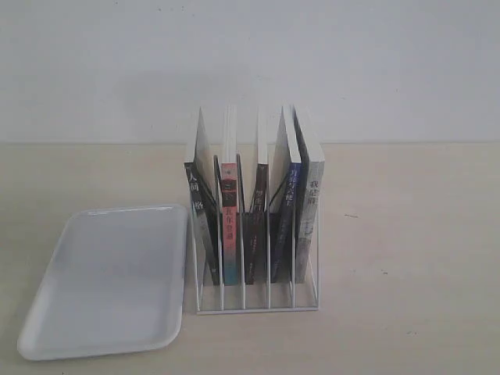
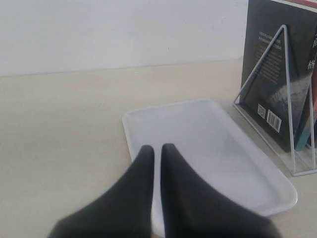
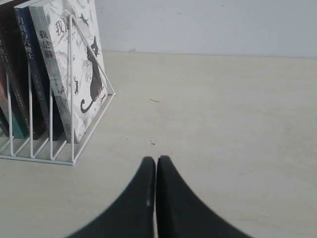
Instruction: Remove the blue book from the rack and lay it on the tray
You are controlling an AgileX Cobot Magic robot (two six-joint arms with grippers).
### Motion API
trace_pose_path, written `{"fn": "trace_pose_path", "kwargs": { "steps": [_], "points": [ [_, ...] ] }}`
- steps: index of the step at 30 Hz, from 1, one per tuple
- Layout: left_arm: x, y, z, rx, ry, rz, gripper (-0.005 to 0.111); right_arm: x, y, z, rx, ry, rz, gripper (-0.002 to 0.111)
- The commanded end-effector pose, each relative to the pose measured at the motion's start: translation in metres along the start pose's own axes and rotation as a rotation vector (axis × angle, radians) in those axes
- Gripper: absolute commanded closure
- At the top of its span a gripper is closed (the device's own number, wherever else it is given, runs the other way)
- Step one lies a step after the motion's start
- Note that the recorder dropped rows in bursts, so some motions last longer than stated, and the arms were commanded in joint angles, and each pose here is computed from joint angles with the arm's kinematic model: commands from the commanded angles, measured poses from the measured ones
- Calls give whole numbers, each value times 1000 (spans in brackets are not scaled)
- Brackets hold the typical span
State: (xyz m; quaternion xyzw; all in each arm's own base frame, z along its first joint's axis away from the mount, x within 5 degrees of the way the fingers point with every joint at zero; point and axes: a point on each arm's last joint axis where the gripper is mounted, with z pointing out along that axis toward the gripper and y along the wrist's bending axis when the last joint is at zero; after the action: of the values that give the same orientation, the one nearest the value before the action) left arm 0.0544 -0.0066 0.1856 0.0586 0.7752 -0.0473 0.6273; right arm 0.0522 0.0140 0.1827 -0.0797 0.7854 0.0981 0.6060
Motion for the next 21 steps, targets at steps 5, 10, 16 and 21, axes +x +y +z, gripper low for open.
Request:
{"fn": "trace_pose_path", "kwargs": {
  "steps": [5,10,16,21],
  "points": [
    [-15,-2,-5,26,-48,-125,103,-1,0,0,2,-15,-4,108],
    [-72,-5,-31,96,-225,-266,103,-1,0,0,2,-15,-4,108],
    [-110,-5,-53,134,-409,-305,103,-1,0,0,2,-15,-4,108],
    [-132,-2,-67,158,-690,-339,103,-1,0,0,2,-15,-4,108]
  ]
}}
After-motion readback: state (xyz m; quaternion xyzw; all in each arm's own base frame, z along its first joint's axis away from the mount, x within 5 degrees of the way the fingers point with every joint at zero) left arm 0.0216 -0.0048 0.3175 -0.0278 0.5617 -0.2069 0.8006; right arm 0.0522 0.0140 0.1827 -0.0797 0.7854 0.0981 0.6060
